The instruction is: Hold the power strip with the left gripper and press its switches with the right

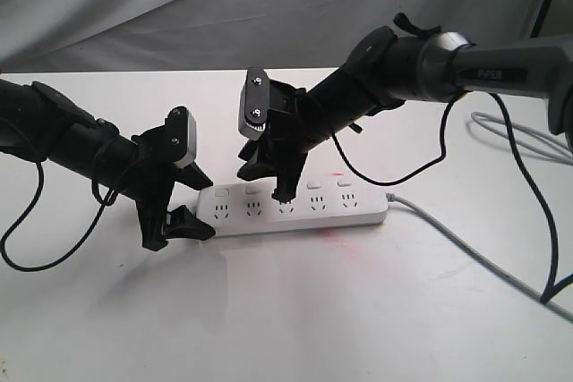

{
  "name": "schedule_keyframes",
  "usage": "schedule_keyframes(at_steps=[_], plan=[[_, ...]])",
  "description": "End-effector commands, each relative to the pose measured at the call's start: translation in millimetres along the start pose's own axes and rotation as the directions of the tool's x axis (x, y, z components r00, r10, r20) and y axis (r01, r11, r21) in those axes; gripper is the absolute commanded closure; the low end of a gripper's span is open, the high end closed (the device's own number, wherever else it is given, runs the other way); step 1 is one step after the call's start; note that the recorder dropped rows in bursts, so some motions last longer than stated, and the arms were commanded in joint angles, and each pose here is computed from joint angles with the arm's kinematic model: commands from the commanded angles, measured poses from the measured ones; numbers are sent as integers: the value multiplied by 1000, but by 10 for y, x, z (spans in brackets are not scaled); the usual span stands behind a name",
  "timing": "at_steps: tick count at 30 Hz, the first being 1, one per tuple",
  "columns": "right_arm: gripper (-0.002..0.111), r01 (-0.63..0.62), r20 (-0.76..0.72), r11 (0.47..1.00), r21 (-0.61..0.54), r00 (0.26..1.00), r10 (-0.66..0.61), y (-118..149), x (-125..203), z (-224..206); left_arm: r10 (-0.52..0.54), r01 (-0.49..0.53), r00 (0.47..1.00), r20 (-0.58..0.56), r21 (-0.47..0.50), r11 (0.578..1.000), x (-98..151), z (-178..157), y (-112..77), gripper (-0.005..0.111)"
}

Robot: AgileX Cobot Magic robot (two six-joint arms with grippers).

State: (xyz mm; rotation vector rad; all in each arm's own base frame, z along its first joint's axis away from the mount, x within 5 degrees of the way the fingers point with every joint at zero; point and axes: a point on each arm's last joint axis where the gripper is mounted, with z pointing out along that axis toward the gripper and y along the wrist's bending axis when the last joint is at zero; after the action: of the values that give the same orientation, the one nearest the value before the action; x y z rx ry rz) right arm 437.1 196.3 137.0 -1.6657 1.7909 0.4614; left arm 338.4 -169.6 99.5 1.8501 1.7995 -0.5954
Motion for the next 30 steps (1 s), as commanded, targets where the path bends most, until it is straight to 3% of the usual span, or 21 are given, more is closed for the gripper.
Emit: schedule_keyframes(at_steps=[1,19,30], plan=[[78,-11,-10,1000,-13,1000,11,8,60,16,34,-34,999,-26,-2,999,18,8,1,40],[78,-13,-42,1000,-12,999,12,13,184,136,34,-34,999,-26,-2,999,18,8,1,40],[78,56,-119,997,-48,991,-62,42,299,182,34,-34,999,-26,-2,999,18,8,1,40]])
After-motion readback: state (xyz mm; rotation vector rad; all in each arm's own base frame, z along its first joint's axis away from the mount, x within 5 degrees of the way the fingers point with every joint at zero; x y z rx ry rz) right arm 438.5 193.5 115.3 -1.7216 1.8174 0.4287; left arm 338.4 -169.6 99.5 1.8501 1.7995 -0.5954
